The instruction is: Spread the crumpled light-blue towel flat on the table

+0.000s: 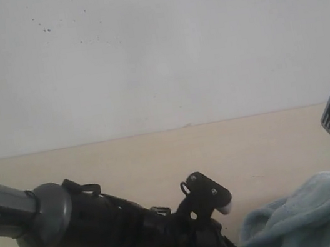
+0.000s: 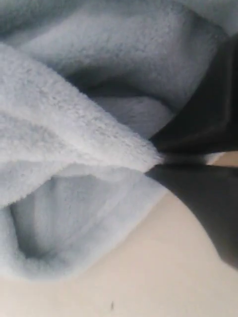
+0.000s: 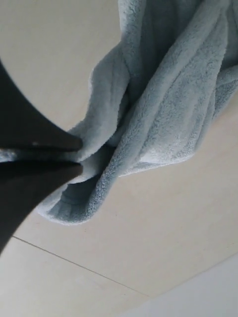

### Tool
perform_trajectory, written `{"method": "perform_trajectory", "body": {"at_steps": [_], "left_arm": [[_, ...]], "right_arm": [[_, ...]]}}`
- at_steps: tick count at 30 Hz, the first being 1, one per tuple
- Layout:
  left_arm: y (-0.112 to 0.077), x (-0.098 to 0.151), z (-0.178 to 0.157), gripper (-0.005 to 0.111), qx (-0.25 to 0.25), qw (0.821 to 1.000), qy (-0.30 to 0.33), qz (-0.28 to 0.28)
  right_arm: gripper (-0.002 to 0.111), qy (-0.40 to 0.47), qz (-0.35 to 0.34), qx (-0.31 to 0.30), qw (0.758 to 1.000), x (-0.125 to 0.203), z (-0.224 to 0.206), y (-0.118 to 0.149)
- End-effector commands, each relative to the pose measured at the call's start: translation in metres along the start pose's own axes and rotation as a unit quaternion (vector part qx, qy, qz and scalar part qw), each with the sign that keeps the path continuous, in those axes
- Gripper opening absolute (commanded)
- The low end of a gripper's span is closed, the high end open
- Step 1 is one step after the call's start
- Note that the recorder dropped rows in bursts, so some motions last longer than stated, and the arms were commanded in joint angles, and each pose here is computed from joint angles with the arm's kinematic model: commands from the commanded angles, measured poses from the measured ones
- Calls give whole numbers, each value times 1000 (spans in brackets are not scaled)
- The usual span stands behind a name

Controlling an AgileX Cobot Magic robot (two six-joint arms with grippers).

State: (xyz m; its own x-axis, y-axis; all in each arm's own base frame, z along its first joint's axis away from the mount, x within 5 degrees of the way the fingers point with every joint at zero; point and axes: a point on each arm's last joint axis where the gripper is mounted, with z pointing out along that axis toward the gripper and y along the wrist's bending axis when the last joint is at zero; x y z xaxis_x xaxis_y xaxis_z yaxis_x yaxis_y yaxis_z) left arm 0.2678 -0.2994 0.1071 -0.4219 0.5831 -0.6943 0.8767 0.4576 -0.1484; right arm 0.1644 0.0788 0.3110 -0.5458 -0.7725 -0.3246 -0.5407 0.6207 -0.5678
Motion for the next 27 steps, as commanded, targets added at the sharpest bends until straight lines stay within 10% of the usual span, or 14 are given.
{"method": "perform_trajectory", "body": {"at_steps": [1, 11, 17, 27], "left_arm": [[6, -25, -50, 4, -116, 992, -22, 39], [12, -47, -203, 4, -343, 931, -121, 32], [7, -40, -290, 4, -493, 860, -125, 46], [-13, -35, -350, 4, -523, 827, -203, 23]], "right_arm": [[0, 8, 8, 4, 1000, 4, -3, -2], [0, 69, 14, 4, 997, 15, -4, -2], [0, 64, -2, 28, 998, 16, -6, -7], [0, 2, 23, 88, 996, 37, -36, -27]]}}
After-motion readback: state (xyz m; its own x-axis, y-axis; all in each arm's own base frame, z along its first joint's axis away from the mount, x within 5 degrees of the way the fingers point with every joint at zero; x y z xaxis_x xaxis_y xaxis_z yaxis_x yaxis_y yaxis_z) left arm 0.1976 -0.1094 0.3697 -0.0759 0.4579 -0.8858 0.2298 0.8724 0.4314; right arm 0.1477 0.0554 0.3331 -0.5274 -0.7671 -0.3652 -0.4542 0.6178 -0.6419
